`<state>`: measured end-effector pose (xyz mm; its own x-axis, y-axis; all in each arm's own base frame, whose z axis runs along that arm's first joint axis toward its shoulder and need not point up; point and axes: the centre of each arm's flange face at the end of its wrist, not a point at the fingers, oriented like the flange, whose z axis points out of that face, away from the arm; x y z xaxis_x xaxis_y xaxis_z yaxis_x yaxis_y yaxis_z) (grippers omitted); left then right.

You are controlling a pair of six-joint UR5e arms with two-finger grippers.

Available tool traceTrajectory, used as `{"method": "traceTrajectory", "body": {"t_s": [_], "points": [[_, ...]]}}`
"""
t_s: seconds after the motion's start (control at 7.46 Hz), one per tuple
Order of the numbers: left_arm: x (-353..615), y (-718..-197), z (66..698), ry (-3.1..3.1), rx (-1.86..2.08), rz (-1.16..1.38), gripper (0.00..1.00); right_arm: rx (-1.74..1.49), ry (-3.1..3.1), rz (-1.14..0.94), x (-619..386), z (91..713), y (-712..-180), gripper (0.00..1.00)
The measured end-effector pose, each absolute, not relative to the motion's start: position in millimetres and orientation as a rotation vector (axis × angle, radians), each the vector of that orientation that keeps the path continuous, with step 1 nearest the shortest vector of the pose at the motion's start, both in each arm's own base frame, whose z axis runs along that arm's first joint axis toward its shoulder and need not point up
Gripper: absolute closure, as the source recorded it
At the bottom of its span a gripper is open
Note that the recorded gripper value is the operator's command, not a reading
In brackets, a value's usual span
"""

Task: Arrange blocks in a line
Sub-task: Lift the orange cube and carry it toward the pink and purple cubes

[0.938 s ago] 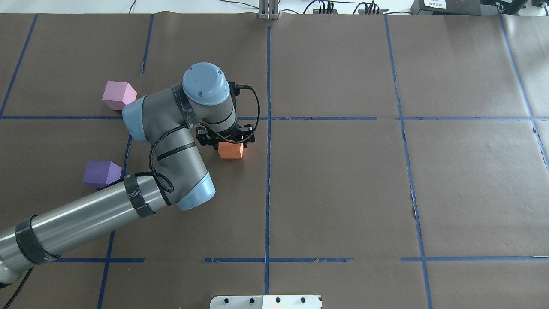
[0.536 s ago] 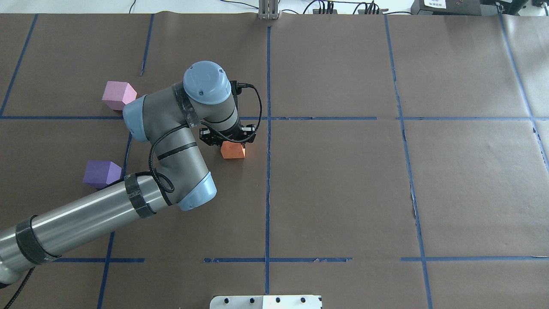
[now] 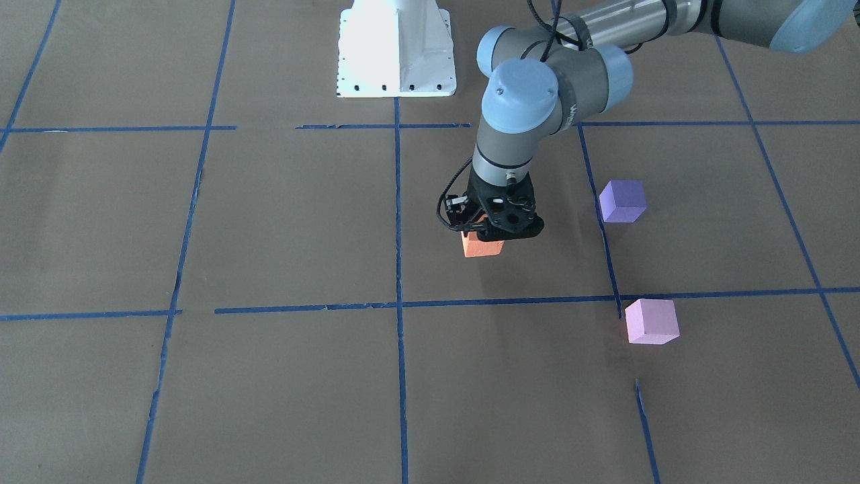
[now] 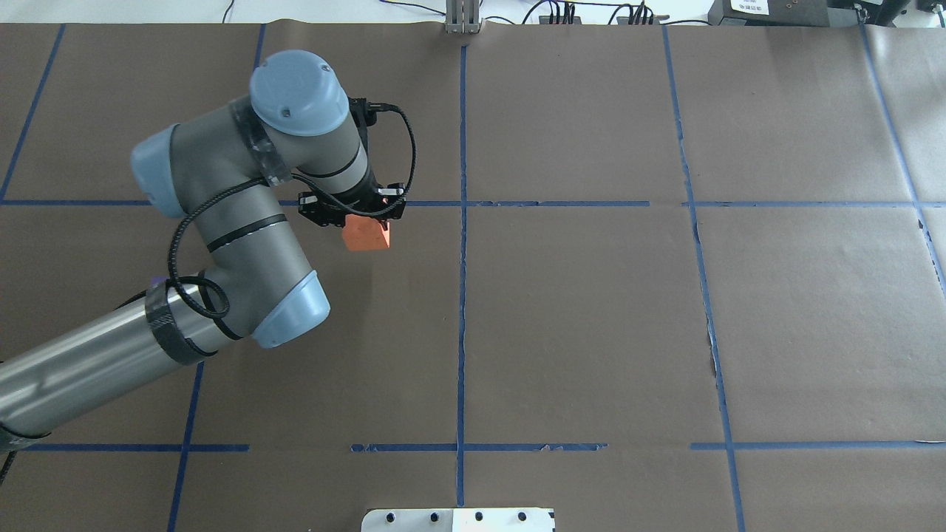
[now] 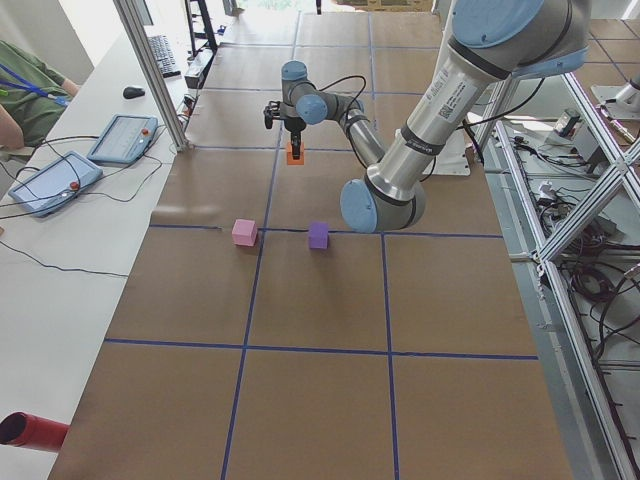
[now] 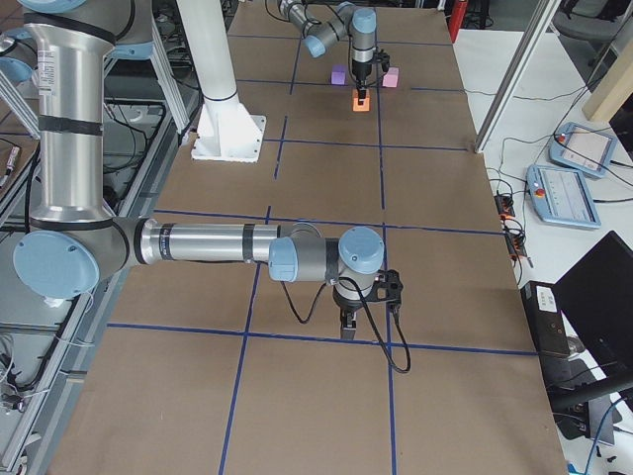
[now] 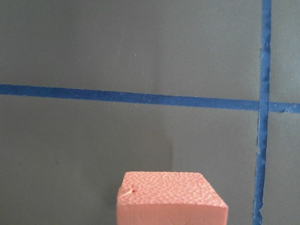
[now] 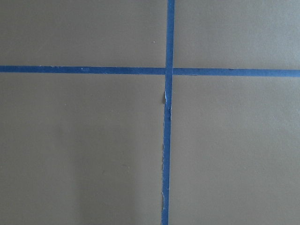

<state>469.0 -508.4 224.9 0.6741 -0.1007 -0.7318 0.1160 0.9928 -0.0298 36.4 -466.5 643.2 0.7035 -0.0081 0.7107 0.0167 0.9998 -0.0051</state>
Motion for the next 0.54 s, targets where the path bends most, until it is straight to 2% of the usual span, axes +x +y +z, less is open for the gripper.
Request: {"method": "traceTrajectory", "body": {"t_s": [0.54], "points": [[373, -513, 320, 0.769, 0.06, -0.055, 1.0, -0.012, -0.79, -0.014, 36, 643, -466, 0.0]]}}
